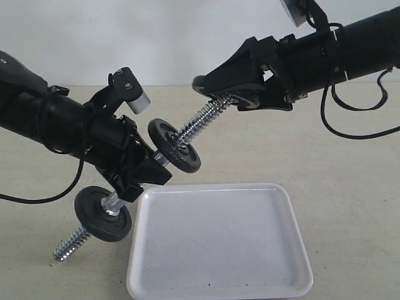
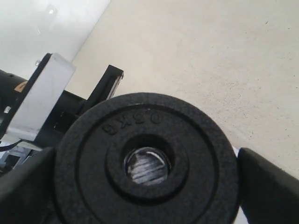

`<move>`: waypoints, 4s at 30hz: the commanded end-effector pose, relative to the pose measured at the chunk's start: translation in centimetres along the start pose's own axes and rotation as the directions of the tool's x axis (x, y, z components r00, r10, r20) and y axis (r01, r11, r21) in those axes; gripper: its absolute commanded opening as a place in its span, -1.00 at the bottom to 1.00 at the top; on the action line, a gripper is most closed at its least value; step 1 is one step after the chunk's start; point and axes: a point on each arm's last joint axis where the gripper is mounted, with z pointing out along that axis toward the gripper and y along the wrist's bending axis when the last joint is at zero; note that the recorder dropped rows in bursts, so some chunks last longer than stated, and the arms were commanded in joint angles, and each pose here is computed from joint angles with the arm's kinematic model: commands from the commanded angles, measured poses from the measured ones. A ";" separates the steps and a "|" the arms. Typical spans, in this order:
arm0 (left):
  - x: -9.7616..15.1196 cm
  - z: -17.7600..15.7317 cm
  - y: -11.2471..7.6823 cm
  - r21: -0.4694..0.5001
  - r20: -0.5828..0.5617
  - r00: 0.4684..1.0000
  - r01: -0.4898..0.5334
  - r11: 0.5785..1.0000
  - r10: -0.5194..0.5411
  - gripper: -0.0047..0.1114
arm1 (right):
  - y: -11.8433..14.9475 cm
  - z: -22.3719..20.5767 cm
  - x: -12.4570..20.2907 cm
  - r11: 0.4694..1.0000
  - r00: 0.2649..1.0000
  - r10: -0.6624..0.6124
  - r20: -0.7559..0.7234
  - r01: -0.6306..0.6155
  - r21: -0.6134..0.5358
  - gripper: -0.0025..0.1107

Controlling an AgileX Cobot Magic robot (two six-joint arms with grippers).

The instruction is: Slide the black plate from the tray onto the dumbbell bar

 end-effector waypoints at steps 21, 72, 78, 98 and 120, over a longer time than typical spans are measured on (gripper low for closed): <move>-3.3 -2.2 1.2 -0.139 0.226 0.961 0.194 0.971 -0.159 -0.84 | 1.2 0.3 -1.4 0.999 0.990 0.041 0.133 -0.035 -0.040 -0.91; -3.1 -2.2 1.1 -0.140 0.205 0.970 0.161 0.977 -0.130 -0.84 | 1.7 0.4 -1.6 0.997 0.987 0.036 0.154 -0.024 -0.078 0.88; -3.1 -2.2 1.1 -0.143 0.206 0.970 0.161 0.977 -0.130 -0.84 | 1.0 0.3 -1.9 0.999 0.981 0.033 0.191 -0.032 -0.007 0.88; -3.1 -2.2 1.4 -0.176 0.207 0.970 0.168 0.970 -0.130 -0.84 | 3.1 0.2 -0.7 0.975 0.999 0.028 0.046 -0.018 -0.220 0.88; -2.3 -2.8 3.0 -0.297 0.185 0.972 0.195 0.935 -0.143 -0.84 | 0.9 0.8 2.7 0.998 0.986 -0.016 -0.164 0.007 -0.058 0.88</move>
